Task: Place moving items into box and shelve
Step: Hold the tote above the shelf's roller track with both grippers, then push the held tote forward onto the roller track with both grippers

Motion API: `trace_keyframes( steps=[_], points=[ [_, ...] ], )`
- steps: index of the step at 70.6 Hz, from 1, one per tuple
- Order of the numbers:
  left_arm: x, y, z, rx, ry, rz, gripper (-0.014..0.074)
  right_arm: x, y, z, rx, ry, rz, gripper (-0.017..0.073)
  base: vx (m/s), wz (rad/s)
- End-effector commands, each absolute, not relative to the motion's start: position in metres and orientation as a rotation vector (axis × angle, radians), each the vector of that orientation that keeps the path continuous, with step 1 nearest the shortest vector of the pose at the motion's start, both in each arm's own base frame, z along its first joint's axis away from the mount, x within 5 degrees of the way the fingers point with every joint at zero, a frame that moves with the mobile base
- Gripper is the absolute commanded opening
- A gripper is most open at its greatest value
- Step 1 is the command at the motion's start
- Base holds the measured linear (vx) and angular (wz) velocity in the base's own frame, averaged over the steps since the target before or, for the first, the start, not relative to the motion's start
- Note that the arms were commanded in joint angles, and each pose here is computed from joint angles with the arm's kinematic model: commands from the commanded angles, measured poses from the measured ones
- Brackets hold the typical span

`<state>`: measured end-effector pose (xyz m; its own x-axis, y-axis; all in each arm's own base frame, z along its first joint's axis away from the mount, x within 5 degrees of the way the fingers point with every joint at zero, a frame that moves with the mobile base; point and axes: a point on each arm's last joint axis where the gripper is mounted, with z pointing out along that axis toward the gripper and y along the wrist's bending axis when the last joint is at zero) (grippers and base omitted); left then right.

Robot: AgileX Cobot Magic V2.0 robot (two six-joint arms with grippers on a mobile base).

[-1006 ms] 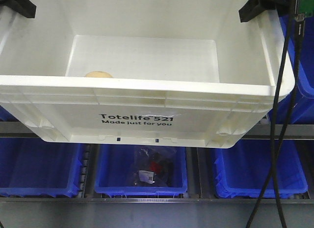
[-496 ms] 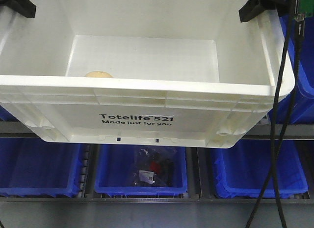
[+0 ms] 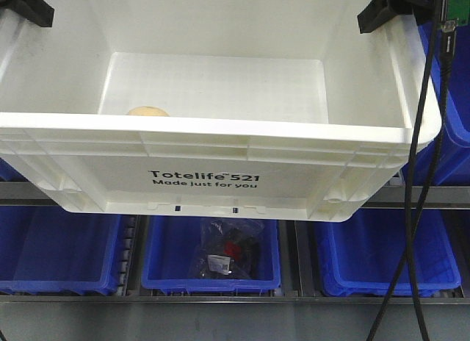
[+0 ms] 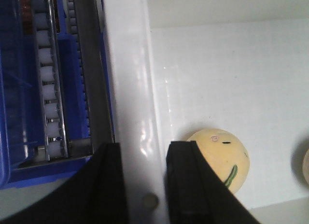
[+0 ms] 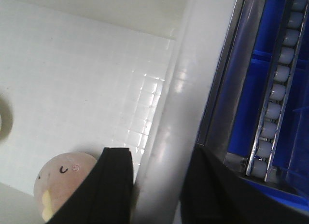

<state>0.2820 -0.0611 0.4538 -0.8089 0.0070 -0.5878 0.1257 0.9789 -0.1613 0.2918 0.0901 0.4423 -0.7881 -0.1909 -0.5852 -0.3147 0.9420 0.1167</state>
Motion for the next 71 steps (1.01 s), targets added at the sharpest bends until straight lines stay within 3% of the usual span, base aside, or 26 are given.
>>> trace_keyframes(
  steps=[1,46,71],
  points=[
    [0.268,-0.060,0.485,0.095,2.330,-0.293,-0.0017,0.273,0.088,0.473,-0.395,2.369,0.315,-0.0012,0.00,0.00],
    [0.269,-0.061,0.485,0.092,2.315,-0.294,-0.0017,0.273,0.089,0.472,-0.396,2.372,0.322,-0.0012,0.00,0.00],
    [0.290,-0.065,0.466,0.090,2.397,-0.296,-0.0017,0.278,0.095,0.466,-0.401,2.391,0.382,-0.0012,0.00,0.00]
  ],
)
